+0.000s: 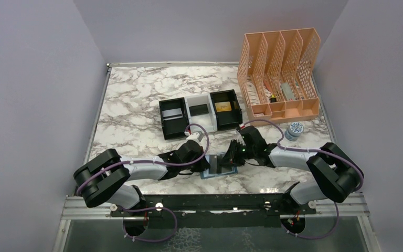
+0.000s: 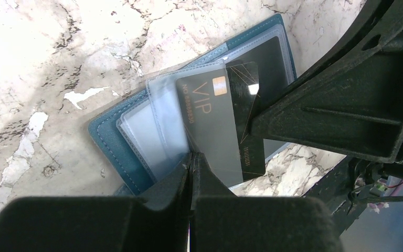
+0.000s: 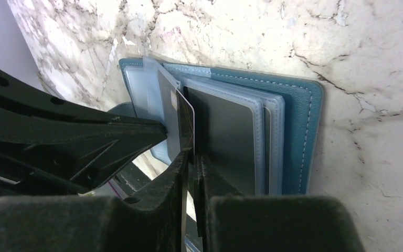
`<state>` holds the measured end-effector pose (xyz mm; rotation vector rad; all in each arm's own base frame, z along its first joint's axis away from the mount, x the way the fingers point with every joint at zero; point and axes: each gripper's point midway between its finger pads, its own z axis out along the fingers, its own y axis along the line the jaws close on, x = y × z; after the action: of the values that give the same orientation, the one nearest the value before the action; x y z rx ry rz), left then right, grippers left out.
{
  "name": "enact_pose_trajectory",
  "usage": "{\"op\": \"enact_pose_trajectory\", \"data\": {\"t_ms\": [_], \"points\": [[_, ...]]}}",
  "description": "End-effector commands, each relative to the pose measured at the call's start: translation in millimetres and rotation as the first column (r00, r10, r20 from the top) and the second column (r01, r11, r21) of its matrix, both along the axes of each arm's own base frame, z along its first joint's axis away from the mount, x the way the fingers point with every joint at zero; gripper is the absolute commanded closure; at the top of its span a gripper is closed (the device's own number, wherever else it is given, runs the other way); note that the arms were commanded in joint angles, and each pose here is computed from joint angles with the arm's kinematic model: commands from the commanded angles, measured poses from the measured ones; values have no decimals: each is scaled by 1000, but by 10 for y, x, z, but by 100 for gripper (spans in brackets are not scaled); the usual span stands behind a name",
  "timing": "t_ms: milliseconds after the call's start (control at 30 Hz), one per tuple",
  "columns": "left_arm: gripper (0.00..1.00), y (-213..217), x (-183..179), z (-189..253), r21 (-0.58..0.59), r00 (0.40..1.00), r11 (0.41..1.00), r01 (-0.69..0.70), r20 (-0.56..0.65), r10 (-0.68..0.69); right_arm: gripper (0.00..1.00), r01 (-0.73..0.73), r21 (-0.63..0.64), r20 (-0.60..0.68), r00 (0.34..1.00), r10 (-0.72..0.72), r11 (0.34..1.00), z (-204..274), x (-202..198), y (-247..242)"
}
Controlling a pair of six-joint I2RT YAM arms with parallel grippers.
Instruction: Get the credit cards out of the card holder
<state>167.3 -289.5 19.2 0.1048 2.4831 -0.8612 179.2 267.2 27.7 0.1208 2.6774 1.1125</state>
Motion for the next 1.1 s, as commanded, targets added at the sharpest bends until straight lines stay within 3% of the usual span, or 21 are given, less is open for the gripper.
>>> {"op": "enact_pose_trajectory", "data": {"t_ms": [0,167,400,633,1067], "points": [[100,460,-254,-508,223,995,975,16,-104,8,92,-41,66,11,999,40,997,60,-41,74],[100,461,-248,-506,227,995,974,15,-104,8,99,-18,45,15,1000,18,999,46,-5,34],[100,467,-241,-499,235,995,972,13,-102,12,99,-9,33,15,1000,9,999,43,13,-87],[100,471,-247,-503,241,995,970,27,-99,-3,85,-10,99,10,1000,9,995,101,-17,-35],[100,453,-256,-513,240,994,970,40,-104,-15,79,-22,204,33,999,16,979,116,15,95]]}}
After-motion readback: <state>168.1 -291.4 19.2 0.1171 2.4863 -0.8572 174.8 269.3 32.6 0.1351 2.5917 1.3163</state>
